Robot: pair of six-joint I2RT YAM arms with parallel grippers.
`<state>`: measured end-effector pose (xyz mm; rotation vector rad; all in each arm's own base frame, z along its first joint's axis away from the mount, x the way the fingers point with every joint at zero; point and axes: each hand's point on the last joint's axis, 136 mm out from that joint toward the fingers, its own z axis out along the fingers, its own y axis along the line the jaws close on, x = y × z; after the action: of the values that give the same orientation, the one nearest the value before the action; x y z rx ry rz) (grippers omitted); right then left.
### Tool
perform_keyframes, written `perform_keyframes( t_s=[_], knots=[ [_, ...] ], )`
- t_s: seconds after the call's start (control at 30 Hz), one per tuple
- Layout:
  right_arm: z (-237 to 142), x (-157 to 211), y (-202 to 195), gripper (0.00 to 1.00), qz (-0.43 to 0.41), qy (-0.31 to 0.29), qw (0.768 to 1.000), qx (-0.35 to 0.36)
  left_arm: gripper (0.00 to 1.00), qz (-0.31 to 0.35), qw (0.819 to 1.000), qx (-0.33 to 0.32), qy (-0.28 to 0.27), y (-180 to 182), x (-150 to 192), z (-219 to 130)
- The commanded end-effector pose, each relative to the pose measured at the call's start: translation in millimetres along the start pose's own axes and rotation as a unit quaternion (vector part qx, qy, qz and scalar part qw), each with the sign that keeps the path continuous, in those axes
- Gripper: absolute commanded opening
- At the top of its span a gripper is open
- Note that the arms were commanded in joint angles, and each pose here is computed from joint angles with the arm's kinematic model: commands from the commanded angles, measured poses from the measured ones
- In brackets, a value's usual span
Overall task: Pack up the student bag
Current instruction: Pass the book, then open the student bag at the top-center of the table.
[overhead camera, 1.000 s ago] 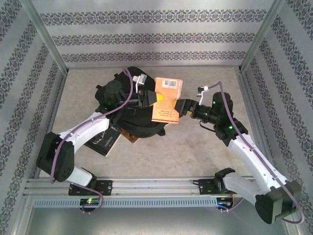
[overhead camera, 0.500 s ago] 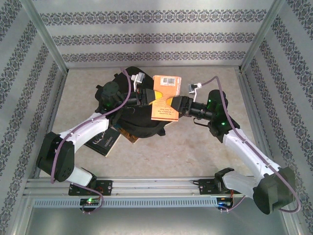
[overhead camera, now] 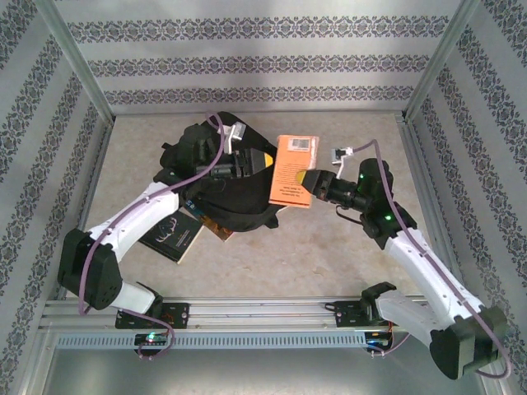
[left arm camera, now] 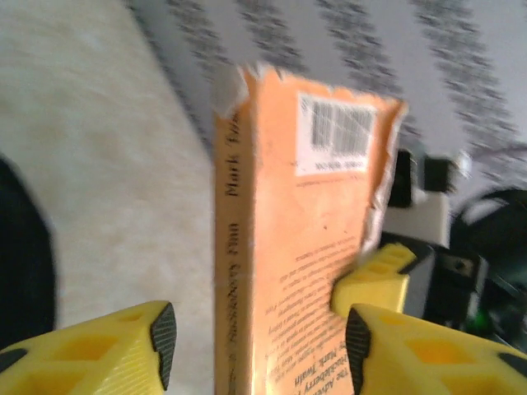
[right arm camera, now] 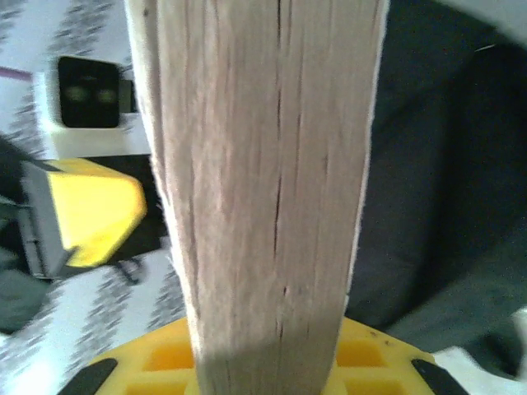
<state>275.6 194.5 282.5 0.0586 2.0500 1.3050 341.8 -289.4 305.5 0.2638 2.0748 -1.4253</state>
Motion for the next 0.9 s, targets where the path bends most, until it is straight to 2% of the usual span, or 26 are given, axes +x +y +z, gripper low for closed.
perform_keyframes(
  t_s=[0.0, 0.13, 0.27, 0.33, 0.4, 0.5, 0.57, 0.7, 0.87],
  knots=[
    [-15, -3, -25, 0.00, -0.040, -0.030, 0.996, 0.077, 0.63, 0.082, 0.969, -0.225, 0.059, 66, 18, -29],
    [-20, 4, -35, 0.00, -0.042, -0.027, 0.994, 0.094, 0.68, 0.121, 0.923, -0.356, 0.086, 110, 14, -43],
    [-22, 6, -43, 0.00, -0.043, -0.023, 0.993, 0.111, 0.71, 0.164, 0.881, -0.425, 0.128, 132, 24, -39],
    [-22, 6, -45, 0.00, -0.044, -0.022, 0.992, 0.113, 0.72, 0.173, 0.863, -0.457, 0.130, 140, 24, -36],
    [-22, 6, -47, 0.00, -0.044, -0.023, 0.992, 0.116, 0.74, 0.149, 0.853, -0.488, 0.111, 149, 20, -35],
    [-20, 7, -51, 0.00, -0.040, -0.021, 0.992, 0.118, 0.78, 0.107, 0.853, -0.501, 0.103, 156, 24, -21],
    [-19, 9, -53, 0.00, -0.037, -0.018, 0.992, 0.119, 0.80, 0.111, 0.844, -0.514, 0.101, 154, 26, -9],
    [-19, 12, -56, 0.00, -0.033, -0.015, 0.992, 0.120, 0.84, 0.145, 0.811, -0.556, 0.109, 149, 30, 10],
    [-21, 13, -57, 0.00, -0.034, -0.016, 0.992, 0.121, 0.88, 0.166, 0.770, -0.602, 0.131, 160, 39, 25]
  ],
)
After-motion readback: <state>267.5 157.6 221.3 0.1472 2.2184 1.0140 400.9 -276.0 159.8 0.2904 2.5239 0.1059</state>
